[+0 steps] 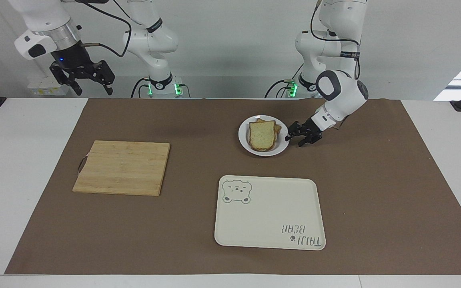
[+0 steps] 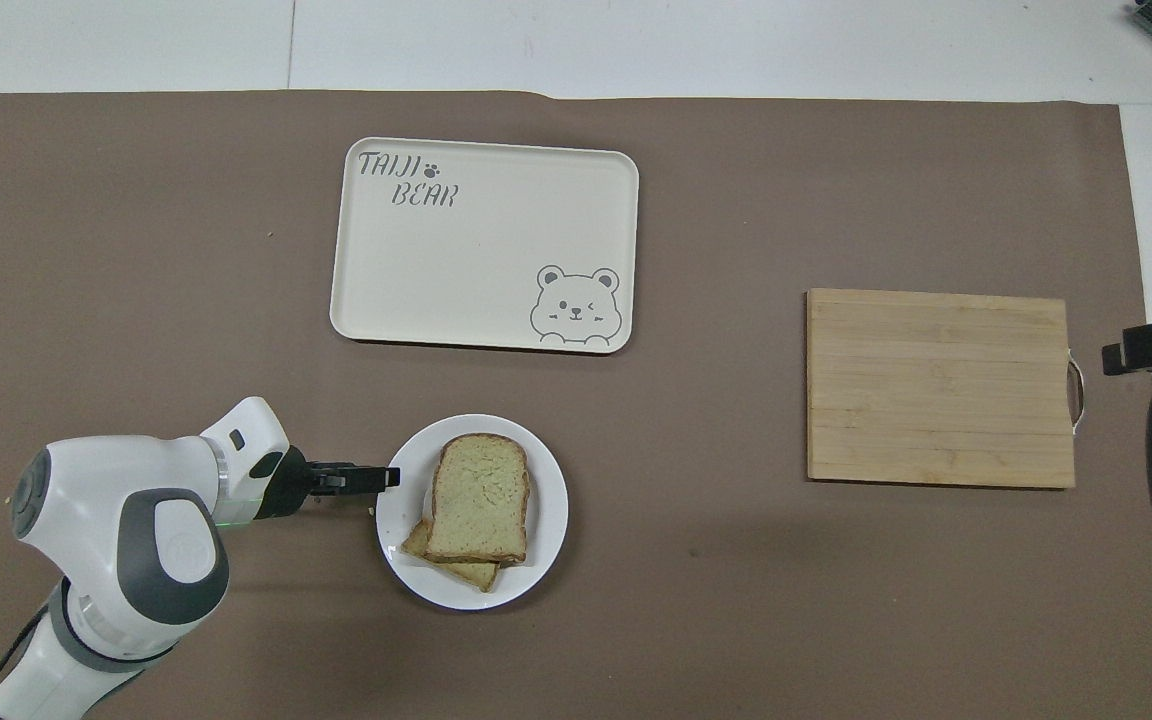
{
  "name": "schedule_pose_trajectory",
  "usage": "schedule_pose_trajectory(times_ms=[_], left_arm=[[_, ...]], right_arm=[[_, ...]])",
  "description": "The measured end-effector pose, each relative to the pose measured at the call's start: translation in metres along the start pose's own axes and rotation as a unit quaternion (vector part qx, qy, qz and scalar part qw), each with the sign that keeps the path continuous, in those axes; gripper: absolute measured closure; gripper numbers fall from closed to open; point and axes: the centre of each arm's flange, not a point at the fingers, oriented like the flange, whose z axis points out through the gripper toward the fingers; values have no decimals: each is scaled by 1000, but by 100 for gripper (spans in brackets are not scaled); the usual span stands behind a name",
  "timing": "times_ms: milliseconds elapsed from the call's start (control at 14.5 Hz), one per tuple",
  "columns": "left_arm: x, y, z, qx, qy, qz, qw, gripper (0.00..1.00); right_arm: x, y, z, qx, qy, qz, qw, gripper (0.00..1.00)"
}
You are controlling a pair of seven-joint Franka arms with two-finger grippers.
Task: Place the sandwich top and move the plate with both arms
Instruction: 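Grip the white plate rim with the left gripper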
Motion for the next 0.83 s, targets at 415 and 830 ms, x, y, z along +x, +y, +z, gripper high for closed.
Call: schedule_pose_trajectory(times_ms=[415, 830], left_arm=[[-22, -7, 4, -66, -2, 17, 998, 21], [-30, -3, 0, -82, 2, 22, 996, 40]], right_arm=[[3, 5, 1, -25, 10, -24, 999, 0], [3, -1, 1, -27, 10, -30, 999, 0]])
